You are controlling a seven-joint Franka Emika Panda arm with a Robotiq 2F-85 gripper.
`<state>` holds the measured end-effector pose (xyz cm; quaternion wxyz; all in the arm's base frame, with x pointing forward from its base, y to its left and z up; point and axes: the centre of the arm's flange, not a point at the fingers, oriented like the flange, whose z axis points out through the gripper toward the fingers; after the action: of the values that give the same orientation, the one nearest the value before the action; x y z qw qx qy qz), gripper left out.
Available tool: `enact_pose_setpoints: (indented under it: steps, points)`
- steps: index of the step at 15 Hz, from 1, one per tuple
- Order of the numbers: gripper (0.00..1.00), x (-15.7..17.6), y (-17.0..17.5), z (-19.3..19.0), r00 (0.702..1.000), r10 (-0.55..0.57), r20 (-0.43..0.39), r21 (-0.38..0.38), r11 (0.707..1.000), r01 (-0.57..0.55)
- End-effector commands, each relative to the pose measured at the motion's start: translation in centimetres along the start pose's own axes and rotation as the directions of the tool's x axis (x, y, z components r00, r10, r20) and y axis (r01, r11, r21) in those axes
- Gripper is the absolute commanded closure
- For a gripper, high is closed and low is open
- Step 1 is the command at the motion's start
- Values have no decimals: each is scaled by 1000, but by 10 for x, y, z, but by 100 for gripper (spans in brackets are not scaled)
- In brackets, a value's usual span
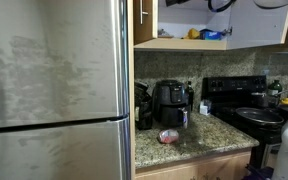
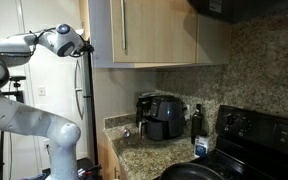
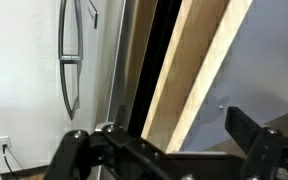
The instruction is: Put the can on the countertop, close the drawers and close the air fryer
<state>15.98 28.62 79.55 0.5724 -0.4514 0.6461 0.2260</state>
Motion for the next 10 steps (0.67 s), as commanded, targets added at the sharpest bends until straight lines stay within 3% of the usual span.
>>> enact_pose_setpoints:
  steps: [1, 3, 4, 10]
  points:
    - [0, -1, 2, 4, 1000, 17, -3, 3, 1000, -17]
    - [0, -1, 1, 7, 1000, 30, -5, 8, 1000, -30]
    - [0, 3, -6, 20, 999, 47, 8, 55, 997, -47]
    - [0, -13, -18, 47, 960, 205, 191, 136, 963, -233]
